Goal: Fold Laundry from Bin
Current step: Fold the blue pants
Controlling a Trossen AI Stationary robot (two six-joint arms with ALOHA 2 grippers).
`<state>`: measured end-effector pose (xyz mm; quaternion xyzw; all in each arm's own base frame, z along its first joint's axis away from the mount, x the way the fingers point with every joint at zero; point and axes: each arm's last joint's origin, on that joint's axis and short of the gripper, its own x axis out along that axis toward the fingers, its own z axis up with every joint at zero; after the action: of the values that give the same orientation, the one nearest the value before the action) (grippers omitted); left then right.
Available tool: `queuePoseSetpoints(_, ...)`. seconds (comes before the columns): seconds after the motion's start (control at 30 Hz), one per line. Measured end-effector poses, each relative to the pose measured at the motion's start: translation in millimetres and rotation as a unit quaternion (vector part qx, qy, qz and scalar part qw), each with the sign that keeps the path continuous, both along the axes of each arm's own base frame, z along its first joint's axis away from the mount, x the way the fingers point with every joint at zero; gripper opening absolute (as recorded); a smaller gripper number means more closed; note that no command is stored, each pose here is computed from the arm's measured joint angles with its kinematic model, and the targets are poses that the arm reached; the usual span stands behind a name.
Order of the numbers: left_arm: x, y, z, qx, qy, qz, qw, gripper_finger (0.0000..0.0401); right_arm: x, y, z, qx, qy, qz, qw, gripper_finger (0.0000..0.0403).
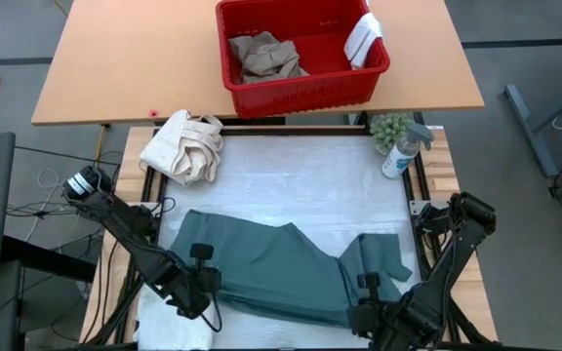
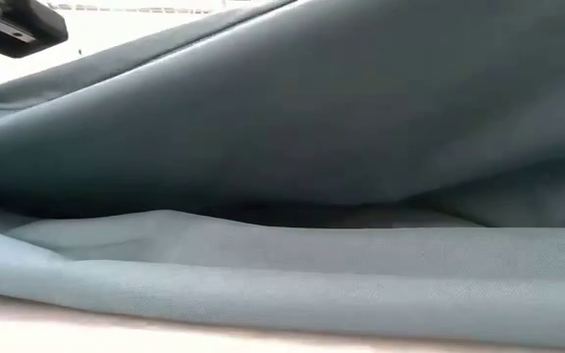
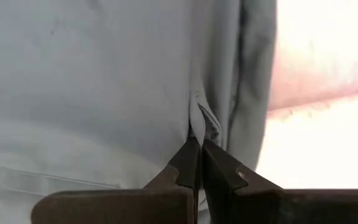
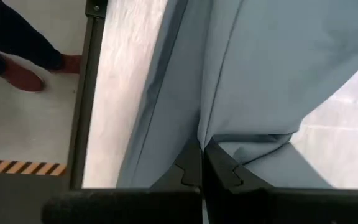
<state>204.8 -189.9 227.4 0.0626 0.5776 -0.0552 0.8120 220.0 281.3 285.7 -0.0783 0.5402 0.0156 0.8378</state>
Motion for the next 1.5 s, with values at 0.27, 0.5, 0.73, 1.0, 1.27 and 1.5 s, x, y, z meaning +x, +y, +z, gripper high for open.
queuePoseSetpoints(0.27, -3.6, -2.5, -0.2, 0.009, 0.002, -0.021, 1.0, 0.0, 0.4, 2.1, -36.5, 0.034, 0.022, -0.011, 0.999, 0.0019)
queuePoseSetpoints(0.5, -3.9, -2.7, -0.3, 0.005, 0.006, -0.023, 1.0, 0.0, 0.6, -2.9, -49.7, 0.017, 0.03, -0.004, 0.999, 0.0034)
queuePoseSetpoints(0.73, -4.0, -2.8, -0.3, 0.011, 0.006, -0.039, 0.999, 0.0, 0.8, 0.6, -56.2, 0.041, 0.046, 0.038, 0.997, 0.0058)
queuePoseSetpoints(1.0, -5.3, -3.4, -8.5, -0.001, 0.016, -0.073, 0.997, 0.0, 2.4, 0.1, -56.1, 0.051, 0.048, 0.024, 0.997, 0.0063)
queuePoseSetpoints(1.27, -2.1, -8.0, -4.4, -0.041, -0.007, -0.088, 0.995, 0.0012, 1.6, -3.7, -51.9, 0.045, 0.027, -0.019, 0.998, 0.0085)
queuePoseSetpoints(1.5, 3.0, -11.9, -1.8, -0.031, -0.05, -0.128, 0.99, 0.0033, 4.4, -3.6, -52.2, 0.033, 0.003, -0.018, 0.999, 0.0111)
